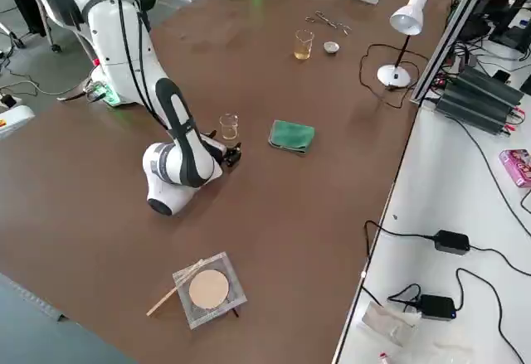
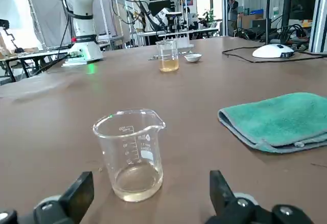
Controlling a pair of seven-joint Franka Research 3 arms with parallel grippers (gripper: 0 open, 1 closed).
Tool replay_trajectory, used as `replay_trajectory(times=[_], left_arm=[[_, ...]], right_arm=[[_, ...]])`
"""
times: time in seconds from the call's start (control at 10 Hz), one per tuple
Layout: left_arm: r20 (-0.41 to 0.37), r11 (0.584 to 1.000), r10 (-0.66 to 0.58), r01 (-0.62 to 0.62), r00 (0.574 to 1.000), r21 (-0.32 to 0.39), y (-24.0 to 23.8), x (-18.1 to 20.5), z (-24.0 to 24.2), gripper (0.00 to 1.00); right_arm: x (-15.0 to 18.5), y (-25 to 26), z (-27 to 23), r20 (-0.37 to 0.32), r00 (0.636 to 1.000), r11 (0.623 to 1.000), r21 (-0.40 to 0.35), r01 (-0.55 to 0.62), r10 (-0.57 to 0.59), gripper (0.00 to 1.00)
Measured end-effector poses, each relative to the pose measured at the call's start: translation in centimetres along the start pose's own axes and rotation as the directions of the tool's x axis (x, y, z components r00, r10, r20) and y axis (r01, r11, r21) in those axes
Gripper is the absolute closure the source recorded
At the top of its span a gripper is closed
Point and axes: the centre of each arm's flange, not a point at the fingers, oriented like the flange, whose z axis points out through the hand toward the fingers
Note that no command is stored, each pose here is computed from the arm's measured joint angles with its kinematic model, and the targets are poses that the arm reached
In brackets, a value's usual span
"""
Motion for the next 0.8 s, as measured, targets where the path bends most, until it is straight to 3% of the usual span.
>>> replay_trajectory(times=[0.4, 0.8], left_arm=[[0.002, 1.0, 0.002, -0.002, 1.0, 0.007, 0.1, 0.1, -0.4, 0.49], [0.002, 1.0, 0.002, -0.002, 1.0, 0.006, 0.1, 0.1, -0.4, 0.52]], right_arm=[[-0.9, -1.7, 1.5, -0.032, 0.999, 0.999, 0.014, -0.037, 0.037, 0.0], [-1.2, -2.5, 2.8, -0.05, 0.998, 0.999, 0.03, -0.042, 0.043, 0.0]])
